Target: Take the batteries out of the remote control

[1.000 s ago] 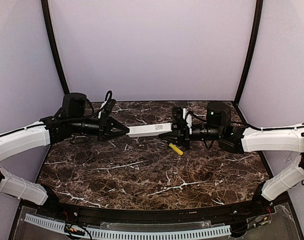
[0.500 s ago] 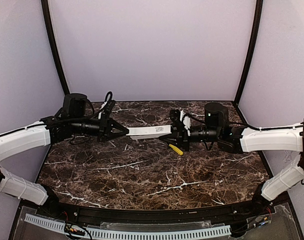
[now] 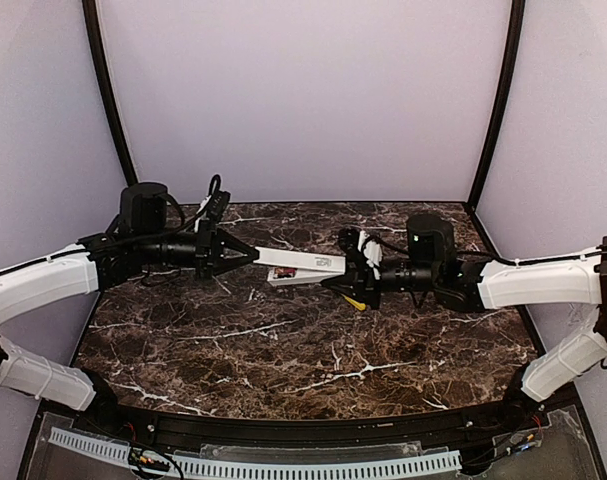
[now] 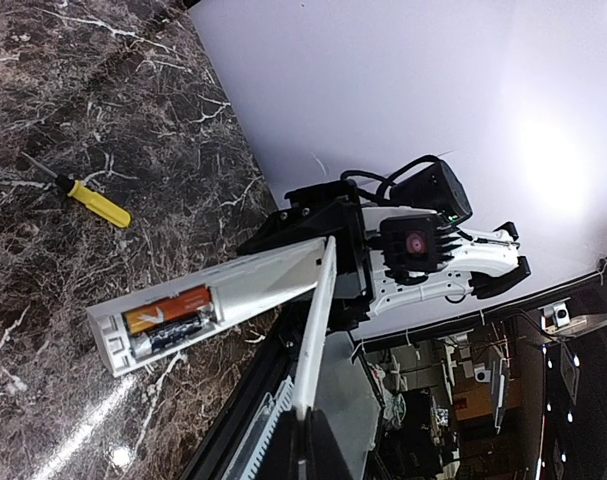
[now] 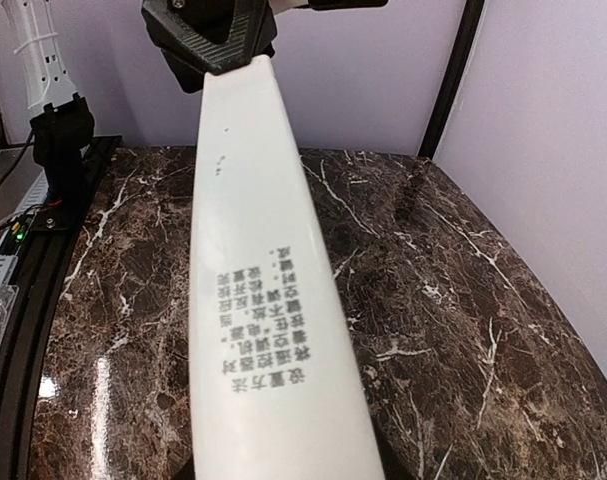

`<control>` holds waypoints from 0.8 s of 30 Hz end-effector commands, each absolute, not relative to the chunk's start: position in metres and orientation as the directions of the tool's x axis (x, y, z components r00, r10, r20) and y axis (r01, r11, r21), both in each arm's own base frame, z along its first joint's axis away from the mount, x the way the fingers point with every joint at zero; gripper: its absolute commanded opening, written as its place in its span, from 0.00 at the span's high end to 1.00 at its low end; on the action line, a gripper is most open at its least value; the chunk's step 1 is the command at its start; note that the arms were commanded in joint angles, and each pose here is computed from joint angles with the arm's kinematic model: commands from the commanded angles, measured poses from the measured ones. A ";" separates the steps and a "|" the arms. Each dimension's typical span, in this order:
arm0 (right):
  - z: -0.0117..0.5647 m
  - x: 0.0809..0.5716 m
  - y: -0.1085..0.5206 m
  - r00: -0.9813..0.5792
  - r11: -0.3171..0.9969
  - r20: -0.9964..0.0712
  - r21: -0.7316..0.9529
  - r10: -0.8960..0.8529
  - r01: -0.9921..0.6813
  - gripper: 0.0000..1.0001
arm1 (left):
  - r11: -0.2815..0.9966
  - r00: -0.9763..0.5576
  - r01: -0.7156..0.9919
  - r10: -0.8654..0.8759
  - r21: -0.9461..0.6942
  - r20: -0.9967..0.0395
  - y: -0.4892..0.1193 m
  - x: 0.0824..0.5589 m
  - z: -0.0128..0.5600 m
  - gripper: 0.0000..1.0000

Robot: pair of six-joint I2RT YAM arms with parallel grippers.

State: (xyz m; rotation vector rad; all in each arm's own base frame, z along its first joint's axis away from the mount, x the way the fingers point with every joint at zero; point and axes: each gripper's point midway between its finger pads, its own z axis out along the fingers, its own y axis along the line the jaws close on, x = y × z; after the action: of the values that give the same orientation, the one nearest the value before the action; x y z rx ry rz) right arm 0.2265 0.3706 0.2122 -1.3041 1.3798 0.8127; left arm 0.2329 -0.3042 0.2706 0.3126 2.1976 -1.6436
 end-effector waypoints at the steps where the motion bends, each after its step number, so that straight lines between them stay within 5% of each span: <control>1: 0.216 0.230 0.366 0.132 0.206 -0.957 -0.188 -0.257 -0.960 1.00 | 0.259 -0.881 0.428 -0.095 -0.866 -0.464 -0.300 0.234 0.290 1.00; 11: 0.204 0.232 0.353 0.097 0.241 -0.956 -0.166 -0.276 -0.956 1.00 | 0.327 -0.855 0.381 -0.231 -0.865 -0.464 -0.268 0.254 0.284 1.00; 24: 0.205 0.222 0.344 0.032 0.265 -0.980 -0.084 -0.196 -0.961 1.00 | 0.612 -0.781 0.087 -0.447 -0.786 -0.435 -0.199 0.281 0.183 1.00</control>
State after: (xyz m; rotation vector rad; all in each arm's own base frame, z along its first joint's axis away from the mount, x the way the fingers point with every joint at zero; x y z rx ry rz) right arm 0.2221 0.3462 0.1822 -1.2551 1.4857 0.8178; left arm 0.2738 -0.2251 0.2153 -0.1470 2.1894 -1.2979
